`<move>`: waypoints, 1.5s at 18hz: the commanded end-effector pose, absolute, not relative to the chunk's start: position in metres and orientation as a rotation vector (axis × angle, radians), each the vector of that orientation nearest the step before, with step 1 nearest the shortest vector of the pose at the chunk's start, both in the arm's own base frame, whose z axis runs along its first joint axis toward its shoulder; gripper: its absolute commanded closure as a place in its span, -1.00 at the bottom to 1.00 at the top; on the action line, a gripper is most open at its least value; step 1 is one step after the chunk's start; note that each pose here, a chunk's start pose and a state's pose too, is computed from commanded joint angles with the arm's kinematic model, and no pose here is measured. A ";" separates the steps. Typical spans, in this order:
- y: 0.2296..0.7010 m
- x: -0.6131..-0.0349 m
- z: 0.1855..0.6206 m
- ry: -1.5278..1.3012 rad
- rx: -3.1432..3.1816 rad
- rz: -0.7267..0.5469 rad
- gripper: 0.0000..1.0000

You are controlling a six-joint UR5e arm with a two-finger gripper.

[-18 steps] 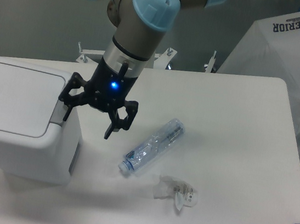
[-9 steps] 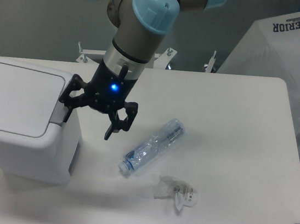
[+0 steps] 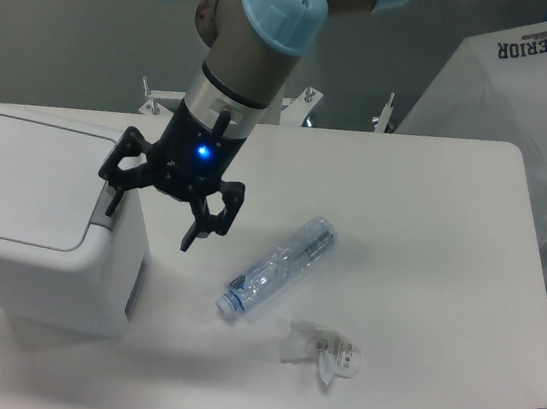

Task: Open the trash can
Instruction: 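Lower the gripper finger onto the lid edge and press it, then push the lid edge so the lid flips open, then raise the gripper away from the open trash can toward the bottle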

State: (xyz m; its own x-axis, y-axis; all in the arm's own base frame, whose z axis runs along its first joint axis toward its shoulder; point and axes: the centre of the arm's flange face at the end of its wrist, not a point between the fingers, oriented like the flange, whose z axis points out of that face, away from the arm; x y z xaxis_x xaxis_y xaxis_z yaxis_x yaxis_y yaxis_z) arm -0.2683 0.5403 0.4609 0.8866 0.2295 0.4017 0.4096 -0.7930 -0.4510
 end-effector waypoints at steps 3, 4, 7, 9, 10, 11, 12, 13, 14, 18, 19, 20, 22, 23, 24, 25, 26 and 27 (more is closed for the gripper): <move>0.538 -0.266 0.456 -0.459 -2.517 -0.449 -1.00; 0.538 -0.266 0.455 -0.459 -2.518 -0.450 -1.00; 0.538 -0.266 0.455 -0.459 -2.518 -0.450 -1.00; 0.539 -0.267 0.457 -0.465 -2.513 -0.453 -1.00; 0.541 -0.268 0.465 -0.457 -2.500 -0.448 -1.00; 0.543 -0.271 0.474 -0.450 -2.485 -0.441 -1.00; 0.543 -0.275 0.480 -0.460 -2.471 -0.439 -1.00; 0.542 -0.280 0.486 -0.471 -2.457 -0.438 -1.00; 0.541 -0.284 0.493 -0.475 -2.445 -0.429 -1.00; 0.512 -0.343 0.518 -0.514 -2.381 -0.300 -1.00; 0.508 -0.352 0.519 -0.500 -2.372 -0.268 -1.00; 0.503 -0.362 0.516 -0.486 -2.366 -0.239 -1.00; 0.494 -0.389 0.502 -0.450 -2.358 -0.178 -1.00; 0.489 -0.403 0.497 -0.422 -2.356 -0.143 -1.00; 0.484 -0.418 0.489 -0.394 -2.356 -0.110 -1.00; 0.484 -0.429 0.483 -0.359 -2.363 -0.070 -1.00; 0.482 -0.436 0.472 -0.343 -2.403 -0.023 -1.00; 0.478 -0.443 0.465 -0.338 -2.460 0.053 -1.00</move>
